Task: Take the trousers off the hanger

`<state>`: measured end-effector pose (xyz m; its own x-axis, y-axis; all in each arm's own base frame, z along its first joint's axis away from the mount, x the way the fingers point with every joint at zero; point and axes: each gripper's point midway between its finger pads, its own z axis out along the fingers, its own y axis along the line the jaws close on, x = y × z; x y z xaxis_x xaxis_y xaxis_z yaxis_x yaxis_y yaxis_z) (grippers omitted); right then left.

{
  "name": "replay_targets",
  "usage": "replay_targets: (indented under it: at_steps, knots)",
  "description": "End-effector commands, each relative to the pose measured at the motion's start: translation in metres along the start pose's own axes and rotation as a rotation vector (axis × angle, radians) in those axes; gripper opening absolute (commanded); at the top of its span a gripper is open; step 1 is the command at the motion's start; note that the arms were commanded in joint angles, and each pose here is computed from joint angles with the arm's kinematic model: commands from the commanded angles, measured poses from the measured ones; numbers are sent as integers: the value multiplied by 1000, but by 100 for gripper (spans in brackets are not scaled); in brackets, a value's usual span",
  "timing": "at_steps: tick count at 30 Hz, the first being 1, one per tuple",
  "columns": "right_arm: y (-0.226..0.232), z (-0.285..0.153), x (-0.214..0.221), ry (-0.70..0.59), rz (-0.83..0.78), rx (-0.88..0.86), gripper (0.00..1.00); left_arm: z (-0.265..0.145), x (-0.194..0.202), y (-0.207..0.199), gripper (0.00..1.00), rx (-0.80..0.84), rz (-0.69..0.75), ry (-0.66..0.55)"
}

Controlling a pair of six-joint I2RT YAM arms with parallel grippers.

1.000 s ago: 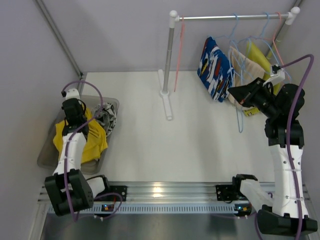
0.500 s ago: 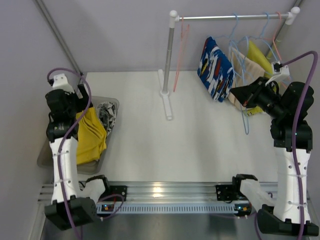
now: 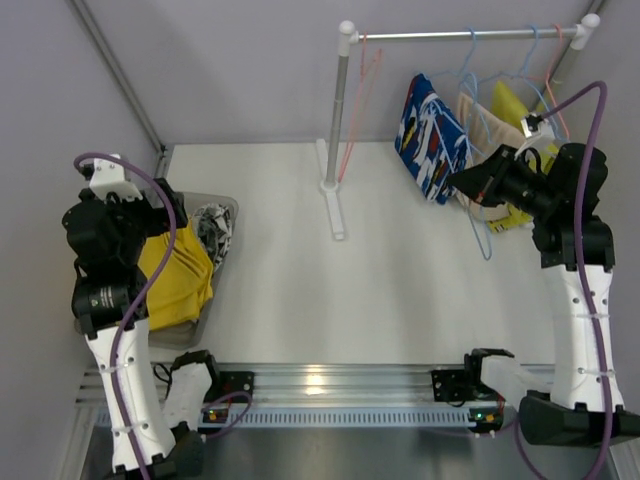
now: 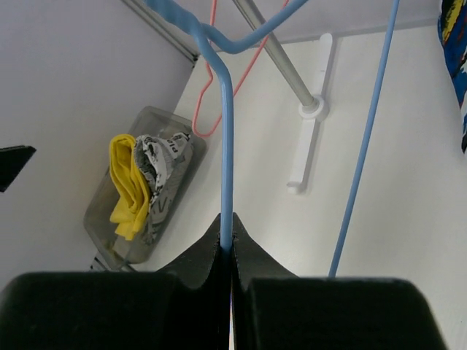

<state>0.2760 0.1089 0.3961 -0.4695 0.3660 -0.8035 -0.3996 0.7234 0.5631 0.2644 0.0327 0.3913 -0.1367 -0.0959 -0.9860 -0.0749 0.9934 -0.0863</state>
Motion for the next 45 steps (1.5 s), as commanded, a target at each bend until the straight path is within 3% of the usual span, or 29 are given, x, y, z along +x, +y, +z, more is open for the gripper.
replay_targets:
  at_steps: [1,10,18,23,34,45]
  knots:
    - [28,8,-33,-71,-41,-92,0,6,21,-9,99,51,-61,81]
    - [55,89,-69,-78,-68,-195,0,10,22,-13,99,75,-76,79]
    - [26,162,-117,-157,-43,-89,0,14,39,-2,99,17,-81,109]
    - [7,193,-116,-150,-59,-26,0,13,46,2,99,-2,-76,121]
    - [2,224,-108,-129,-71,-55,0,18,60,6,99,-17,-82,147]
    - [11,222,-68,-38,-58,-73,0,16,62,8,99,-27,-78,148]
